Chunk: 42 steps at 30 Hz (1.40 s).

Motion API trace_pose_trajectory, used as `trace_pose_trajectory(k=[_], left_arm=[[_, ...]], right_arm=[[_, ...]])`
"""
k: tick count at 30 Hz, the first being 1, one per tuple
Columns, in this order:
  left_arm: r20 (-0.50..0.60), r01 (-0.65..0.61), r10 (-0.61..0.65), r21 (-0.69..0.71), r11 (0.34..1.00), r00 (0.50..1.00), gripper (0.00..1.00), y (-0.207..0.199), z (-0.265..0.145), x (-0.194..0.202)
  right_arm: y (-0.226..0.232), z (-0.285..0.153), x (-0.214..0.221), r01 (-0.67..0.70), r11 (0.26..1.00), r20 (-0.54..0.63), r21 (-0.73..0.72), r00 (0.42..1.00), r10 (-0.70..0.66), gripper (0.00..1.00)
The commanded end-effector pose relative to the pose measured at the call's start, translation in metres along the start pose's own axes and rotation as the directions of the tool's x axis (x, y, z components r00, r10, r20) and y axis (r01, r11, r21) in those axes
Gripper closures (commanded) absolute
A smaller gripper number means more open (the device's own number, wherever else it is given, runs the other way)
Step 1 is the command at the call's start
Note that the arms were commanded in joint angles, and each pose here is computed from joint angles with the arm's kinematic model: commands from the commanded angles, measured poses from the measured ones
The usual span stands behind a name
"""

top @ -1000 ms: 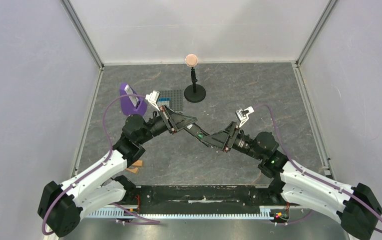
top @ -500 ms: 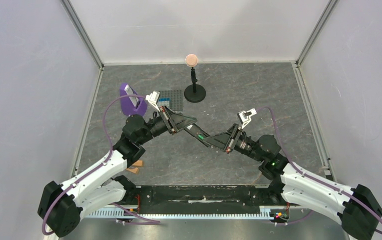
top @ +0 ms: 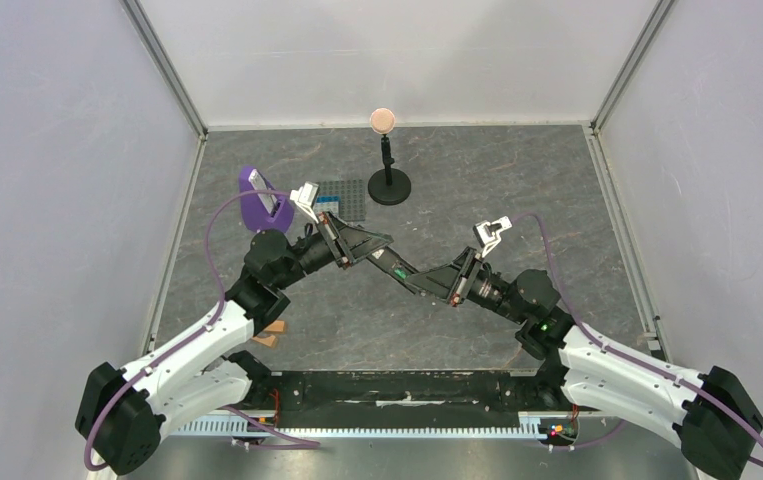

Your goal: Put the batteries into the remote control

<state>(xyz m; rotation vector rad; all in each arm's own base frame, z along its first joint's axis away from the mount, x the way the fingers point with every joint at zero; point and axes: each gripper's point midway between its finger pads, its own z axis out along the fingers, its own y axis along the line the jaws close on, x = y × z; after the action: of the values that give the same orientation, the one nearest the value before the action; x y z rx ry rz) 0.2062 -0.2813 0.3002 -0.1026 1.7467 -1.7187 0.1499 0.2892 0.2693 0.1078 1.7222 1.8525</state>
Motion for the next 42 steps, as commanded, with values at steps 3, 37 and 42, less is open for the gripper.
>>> trace_pose_trajectory(k=[3, 37, 42], left_arm=[[0.017, -0.065, 0.065, 0.050, 0.997, 0.998, 0.98, -0.011, -0.003, -0.003], [0.018, -0.035, 0.033, 0.091, 0.995, 0.999, 0.57, -0.022, -0.002, -0.005], [-0.022, -0.095, 0.097, 0.080, 0.992, 0.995, 0.29, -0.023, -0.004, 0.000]], right_arm=[[0.007, 0.000, -0.005, 0.036, 0.999, 0.016, -0.006, 0.999, -0.036, 0.36], [0.061, 0.020, 0.000, 0.071, 0.966, -0.064, -0.248, 0.994, -0.089, 1.00], [0.058, 0.018, 0.004, 0.082, 0.970, -0.091, -0.228, 0.990, -0.105, 1.00]])
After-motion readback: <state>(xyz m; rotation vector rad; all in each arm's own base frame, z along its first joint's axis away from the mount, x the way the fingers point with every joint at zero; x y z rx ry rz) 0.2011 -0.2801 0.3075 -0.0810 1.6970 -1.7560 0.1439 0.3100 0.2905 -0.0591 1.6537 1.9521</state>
